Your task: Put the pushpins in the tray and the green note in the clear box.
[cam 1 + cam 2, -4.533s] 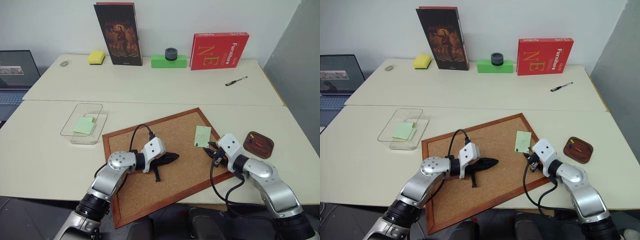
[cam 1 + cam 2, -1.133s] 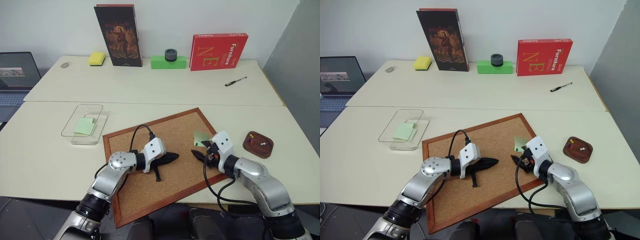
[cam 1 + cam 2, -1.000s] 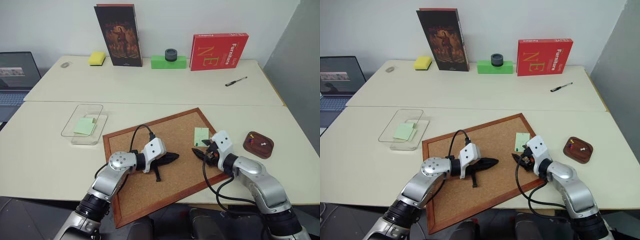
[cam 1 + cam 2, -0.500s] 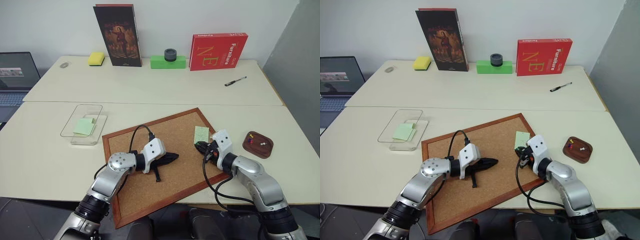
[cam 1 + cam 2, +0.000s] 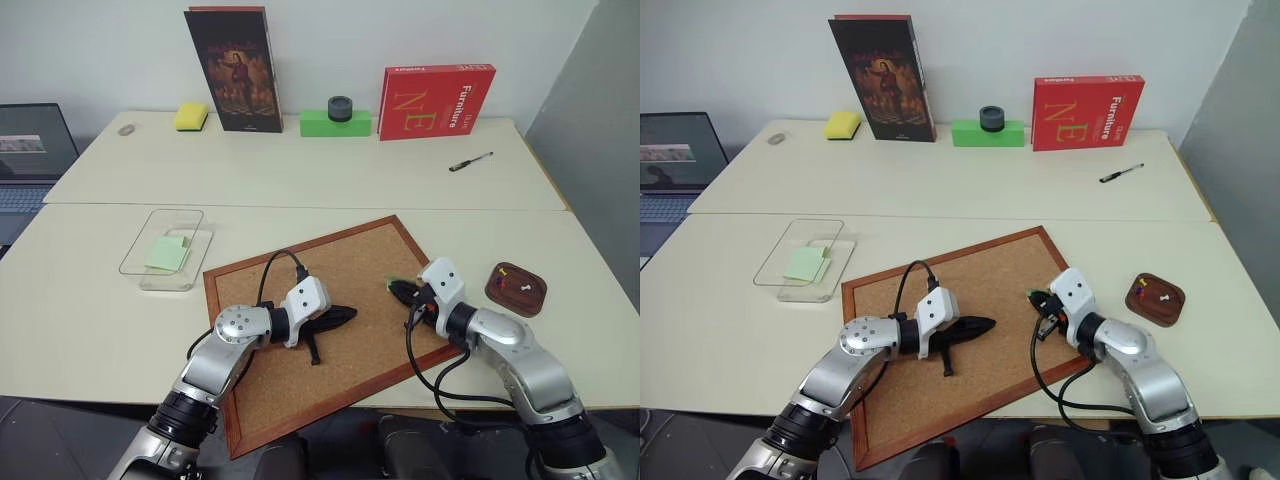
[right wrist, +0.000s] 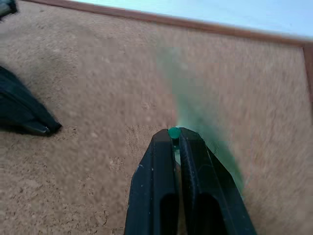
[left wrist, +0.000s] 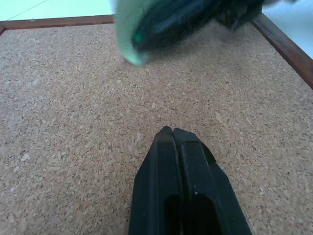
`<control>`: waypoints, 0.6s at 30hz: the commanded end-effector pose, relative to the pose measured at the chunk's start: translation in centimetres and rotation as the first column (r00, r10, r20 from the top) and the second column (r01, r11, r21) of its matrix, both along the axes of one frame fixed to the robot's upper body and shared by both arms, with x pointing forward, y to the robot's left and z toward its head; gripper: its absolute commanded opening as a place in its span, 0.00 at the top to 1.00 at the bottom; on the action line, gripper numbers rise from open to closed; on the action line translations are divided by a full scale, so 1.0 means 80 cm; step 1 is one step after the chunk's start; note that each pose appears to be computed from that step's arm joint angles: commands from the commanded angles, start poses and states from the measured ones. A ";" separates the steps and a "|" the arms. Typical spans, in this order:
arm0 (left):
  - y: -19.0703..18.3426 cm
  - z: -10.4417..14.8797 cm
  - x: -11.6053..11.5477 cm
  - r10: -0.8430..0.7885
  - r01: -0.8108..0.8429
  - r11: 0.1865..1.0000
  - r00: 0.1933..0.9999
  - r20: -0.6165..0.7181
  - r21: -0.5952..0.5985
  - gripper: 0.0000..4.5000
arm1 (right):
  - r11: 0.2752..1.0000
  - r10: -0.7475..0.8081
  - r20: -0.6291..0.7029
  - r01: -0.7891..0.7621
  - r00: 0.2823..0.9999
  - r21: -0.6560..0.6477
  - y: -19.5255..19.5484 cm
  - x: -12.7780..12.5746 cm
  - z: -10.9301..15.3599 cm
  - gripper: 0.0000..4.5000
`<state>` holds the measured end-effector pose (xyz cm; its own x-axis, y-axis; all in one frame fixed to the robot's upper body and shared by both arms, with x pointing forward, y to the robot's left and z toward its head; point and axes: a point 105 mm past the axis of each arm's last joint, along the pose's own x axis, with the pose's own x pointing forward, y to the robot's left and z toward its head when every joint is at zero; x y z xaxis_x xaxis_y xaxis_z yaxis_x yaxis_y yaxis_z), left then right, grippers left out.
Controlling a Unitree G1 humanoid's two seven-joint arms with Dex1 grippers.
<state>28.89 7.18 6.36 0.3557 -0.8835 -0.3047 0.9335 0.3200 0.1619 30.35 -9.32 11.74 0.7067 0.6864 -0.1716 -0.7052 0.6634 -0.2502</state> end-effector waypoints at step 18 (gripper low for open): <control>0.068 0.105 0.043 0.128 -0.120 0.984 0.990 0.054 -0.134 0.67 | 0.988 0.136 0.172 -0.121 0.976 -0.096 0.022 -0.008 0.046 1.00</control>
<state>31.87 12.79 12.40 0.4699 -0.8487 -0.2426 0.8823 0.4435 0.1575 30.07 -8.07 13.74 0.6536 0.7401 -0.1582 -0.7347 0.5705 -0.3670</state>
